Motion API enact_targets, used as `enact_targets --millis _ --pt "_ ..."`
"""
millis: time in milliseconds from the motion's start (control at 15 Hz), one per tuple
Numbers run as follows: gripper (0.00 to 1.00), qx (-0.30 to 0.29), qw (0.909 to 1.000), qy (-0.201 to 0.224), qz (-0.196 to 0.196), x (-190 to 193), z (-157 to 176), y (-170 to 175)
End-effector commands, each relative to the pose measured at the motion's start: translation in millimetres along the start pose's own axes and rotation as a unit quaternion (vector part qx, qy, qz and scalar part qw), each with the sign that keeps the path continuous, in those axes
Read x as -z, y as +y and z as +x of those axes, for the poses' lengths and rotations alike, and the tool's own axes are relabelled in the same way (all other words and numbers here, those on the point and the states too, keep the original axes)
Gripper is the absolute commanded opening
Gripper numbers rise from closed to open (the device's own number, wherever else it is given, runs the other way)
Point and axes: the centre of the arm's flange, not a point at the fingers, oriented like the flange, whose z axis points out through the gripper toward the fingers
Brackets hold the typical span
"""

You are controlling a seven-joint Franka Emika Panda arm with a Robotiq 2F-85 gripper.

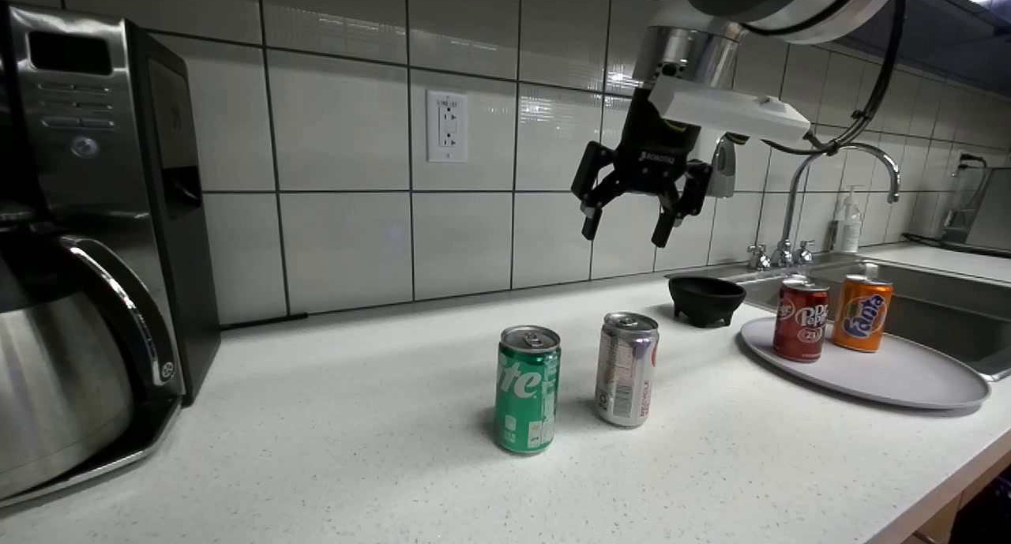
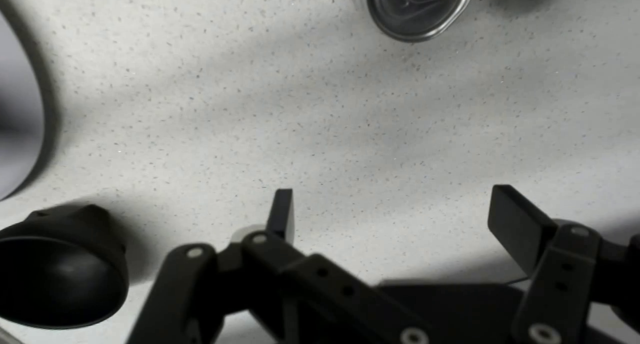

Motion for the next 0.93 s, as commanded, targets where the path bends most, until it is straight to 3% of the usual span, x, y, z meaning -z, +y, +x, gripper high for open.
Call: enact_targets --millis 0,867 --pt "1.00 -0.013 0.9998 -0.011 0.007 7.5 -3.3 -19.2" --pt "1.00 -0.001 1.0000 -0.003 0.008 -0.1 -6.2 -16.7"
